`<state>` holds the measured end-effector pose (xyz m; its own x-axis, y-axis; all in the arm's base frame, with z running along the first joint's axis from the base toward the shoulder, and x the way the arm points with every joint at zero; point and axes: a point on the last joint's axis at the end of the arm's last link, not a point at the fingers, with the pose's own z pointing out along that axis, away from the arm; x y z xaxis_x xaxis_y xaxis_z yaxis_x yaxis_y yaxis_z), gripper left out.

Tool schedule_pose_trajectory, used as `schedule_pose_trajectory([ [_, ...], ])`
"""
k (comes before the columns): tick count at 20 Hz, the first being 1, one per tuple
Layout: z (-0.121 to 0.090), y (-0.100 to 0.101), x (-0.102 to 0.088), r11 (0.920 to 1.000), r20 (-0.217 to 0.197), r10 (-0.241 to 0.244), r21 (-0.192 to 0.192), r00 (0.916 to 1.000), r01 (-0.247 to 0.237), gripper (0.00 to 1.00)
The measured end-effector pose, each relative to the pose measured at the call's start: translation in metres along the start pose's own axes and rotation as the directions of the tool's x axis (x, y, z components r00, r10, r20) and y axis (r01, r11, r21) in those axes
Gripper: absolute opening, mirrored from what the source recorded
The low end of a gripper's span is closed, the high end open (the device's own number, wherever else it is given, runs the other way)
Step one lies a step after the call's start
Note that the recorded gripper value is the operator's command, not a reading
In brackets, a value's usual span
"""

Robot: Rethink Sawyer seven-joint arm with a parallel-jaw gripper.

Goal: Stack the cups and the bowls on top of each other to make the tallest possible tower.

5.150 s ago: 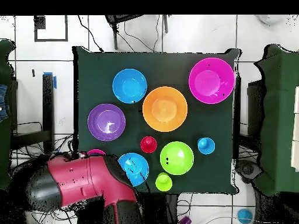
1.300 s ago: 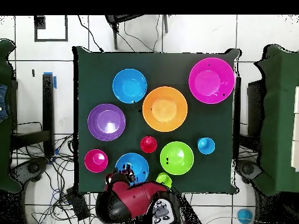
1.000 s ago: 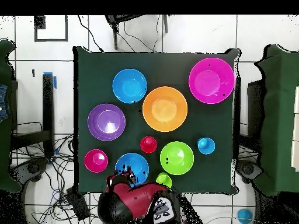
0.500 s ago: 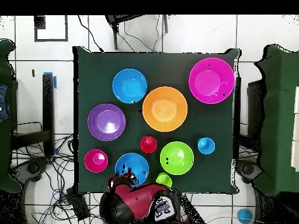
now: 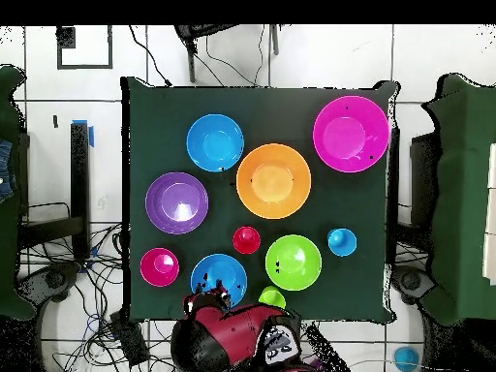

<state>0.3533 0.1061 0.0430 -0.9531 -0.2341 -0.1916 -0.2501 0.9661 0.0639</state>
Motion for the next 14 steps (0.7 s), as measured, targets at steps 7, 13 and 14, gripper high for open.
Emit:
schedule_pose_trajectory([
  [7,-0.0001,0.0026,0.0012,0.9999,-0.001,-0.014,-0.003,0.9999,0.014,1.00],
  [13,-0.0036,0.0038,-0.0020,0.9998,0.010,-0.019,0.001,0.9998,0.019,1.00],
  [14,-0.0048,0.0038,-0.0031,0.9998,0.013,-0.017,0.003,0.9998,0.017,1.00],
])
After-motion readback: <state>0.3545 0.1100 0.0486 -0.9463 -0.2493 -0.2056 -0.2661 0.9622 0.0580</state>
